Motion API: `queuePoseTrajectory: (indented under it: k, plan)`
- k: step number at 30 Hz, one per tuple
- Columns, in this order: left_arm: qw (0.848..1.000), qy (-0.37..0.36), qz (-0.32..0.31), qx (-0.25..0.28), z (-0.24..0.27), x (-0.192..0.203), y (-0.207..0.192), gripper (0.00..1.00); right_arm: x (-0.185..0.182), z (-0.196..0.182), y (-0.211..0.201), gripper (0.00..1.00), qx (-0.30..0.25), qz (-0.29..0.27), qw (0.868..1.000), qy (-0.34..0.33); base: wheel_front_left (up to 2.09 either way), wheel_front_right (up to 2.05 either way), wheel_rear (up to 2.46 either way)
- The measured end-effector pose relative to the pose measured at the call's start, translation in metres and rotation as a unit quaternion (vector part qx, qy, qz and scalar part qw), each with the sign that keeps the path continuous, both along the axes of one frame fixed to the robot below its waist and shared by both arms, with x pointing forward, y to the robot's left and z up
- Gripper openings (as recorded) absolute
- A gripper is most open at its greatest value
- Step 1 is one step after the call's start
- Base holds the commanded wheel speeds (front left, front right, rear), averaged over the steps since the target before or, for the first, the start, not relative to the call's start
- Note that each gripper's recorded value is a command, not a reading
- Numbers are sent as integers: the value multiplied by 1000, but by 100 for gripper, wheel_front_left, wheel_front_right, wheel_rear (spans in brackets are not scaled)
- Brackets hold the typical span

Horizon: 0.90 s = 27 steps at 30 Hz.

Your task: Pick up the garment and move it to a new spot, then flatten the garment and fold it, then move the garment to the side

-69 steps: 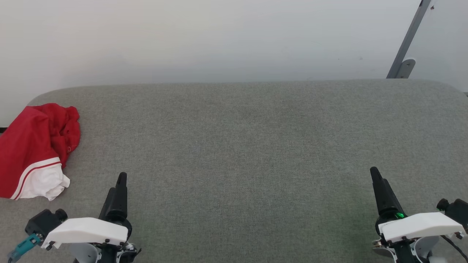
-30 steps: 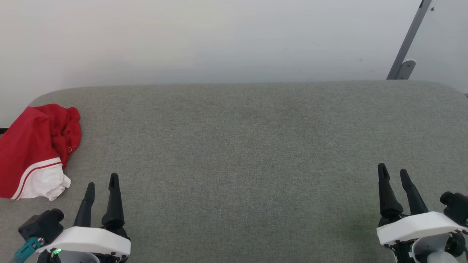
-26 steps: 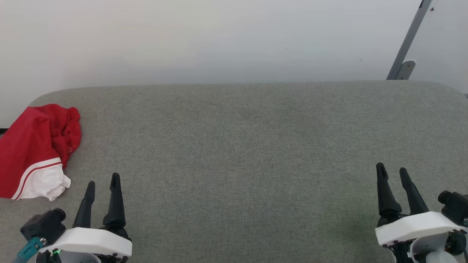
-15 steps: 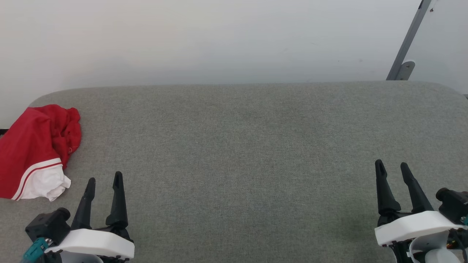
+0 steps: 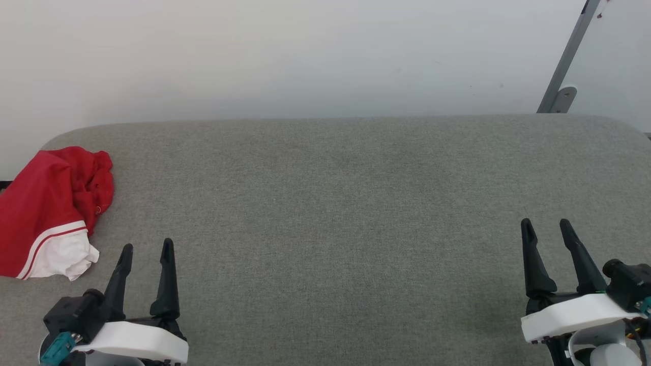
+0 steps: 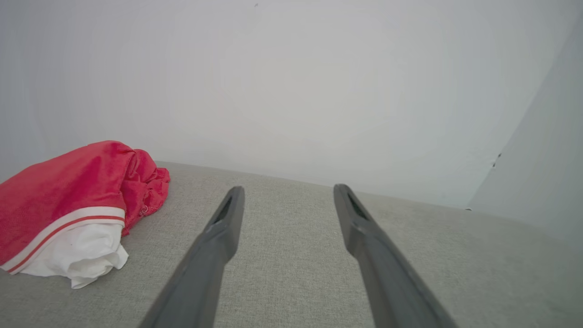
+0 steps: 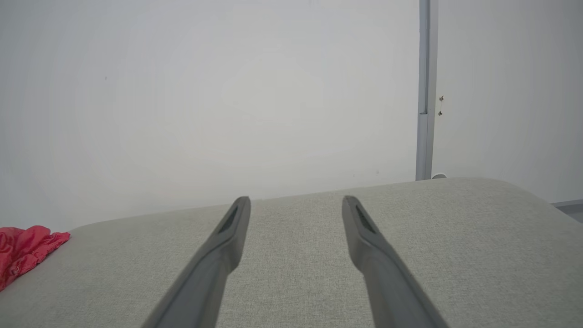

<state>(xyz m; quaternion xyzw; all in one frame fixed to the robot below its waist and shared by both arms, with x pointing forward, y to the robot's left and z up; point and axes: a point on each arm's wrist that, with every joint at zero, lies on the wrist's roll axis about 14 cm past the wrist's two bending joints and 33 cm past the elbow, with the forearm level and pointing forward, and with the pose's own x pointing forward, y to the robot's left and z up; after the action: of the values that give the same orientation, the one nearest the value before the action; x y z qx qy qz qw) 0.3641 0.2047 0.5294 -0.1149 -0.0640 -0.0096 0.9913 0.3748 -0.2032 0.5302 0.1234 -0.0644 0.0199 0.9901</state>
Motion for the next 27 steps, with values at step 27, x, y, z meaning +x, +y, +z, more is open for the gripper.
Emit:
queuePoseTrajectory:
  k: [27]
  plan:
    - [997,-12,-15,72,0,-6,-4,100,-5,15,7,100,-87,9,996,-36,0,0,0]
